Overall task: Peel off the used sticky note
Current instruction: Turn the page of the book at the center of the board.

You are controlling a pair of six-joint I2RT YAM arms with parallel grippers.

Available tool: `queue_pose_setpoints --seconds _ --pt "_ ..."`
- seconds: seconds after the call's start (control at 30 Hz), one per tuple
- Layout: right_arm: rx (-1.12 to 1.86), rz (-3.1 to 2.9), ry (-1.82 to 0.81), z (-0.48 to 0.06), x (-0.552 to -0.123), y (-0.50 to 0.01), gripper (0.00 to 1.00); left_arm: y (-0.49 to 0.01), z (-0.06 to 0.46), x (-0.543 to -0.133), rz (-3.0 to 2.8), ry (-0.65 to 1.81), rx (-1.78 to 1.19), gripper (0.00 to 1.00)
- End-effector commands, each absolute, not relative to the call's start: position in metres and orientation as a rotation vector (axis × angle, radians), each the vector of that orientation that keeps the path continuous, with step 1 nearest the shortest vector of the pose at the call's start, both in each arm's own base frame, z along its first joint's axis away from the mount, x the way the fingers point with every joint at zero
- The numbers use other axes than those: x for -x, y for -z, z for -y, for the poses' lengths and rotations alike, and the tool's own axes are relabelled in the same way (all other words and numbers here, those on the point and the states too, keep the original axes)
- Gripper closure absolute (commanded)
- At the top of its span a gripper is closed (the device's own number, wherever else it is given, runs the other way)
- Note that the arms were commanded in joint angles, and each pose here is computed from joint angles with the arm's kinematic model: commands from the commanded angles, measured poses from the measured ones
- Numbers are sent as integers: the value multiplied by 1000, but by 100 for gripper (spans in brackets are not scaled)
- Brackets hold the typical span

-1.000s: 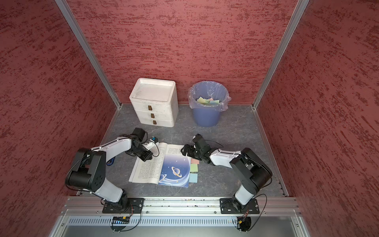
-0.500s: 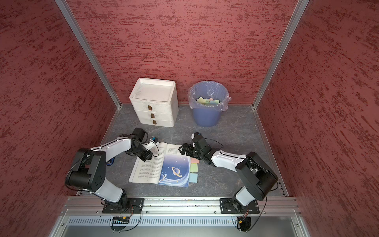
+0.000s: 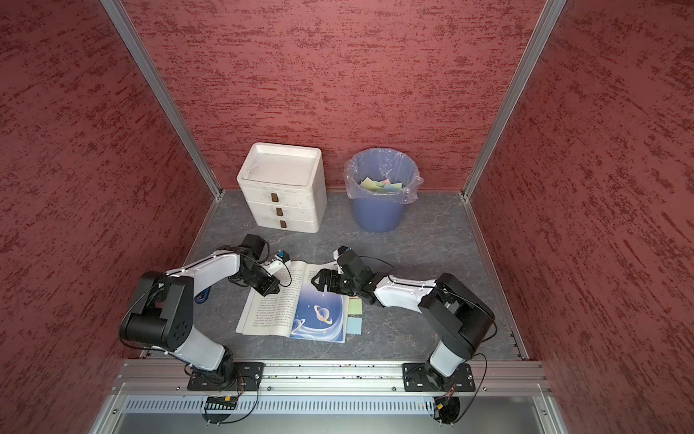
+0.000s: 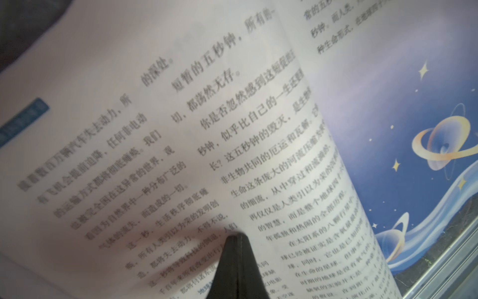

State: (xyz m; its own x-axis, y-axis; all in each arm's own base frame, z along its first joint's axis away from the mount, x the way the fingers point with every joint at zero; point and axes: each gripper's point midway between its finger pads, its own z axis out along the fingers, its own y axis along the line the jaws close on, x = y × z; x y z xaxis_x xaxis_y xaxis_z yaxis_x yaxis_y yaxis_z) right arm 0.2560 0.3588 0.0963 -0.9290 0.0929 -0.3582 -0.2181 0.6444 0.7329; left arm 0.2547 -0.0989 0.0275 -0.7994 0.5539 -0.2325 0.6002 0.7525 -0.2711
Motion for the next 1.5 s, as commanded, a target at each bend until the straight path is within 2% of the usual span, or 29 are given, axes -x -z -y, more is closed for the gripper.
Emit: queue_pose_setpoints --seconds 0.0,0.27,0.6,0.83,1.0,1.27,1.33,1.47 --pt "189 -2404 -1242 -380 -248 -137 3 -46 103 -258 -2756 607 -916 100" --pt "247 -2424 -1260 -425 -241 -135 2 -72 73 -277 -2706 714 -739 100" --pt "243 -2406 -1422 -477 -245 -129 1 -127 24 -293 -2583 694 -571 100" --pt "288 -2327 -1559 -495 -244 -152 2 -147 39 -289 -2528 789 -558 100" --pt "270 -2260 -1525 -467 -244 -177 2 -147 59 -284 -2530 856 -575 100" --pt "147 -2304 -1448 -417 -250 -153 2 -105 90 -281 -2634 849 -666 100" --pt "120 -2334 -1381 -396 -253 -147 1 -103 93 -280 -2650 848 -676 100" --pt "40 -2414 -1084 -330 -265 -130 2 -115 109 -274 -2629 802 -750 100"
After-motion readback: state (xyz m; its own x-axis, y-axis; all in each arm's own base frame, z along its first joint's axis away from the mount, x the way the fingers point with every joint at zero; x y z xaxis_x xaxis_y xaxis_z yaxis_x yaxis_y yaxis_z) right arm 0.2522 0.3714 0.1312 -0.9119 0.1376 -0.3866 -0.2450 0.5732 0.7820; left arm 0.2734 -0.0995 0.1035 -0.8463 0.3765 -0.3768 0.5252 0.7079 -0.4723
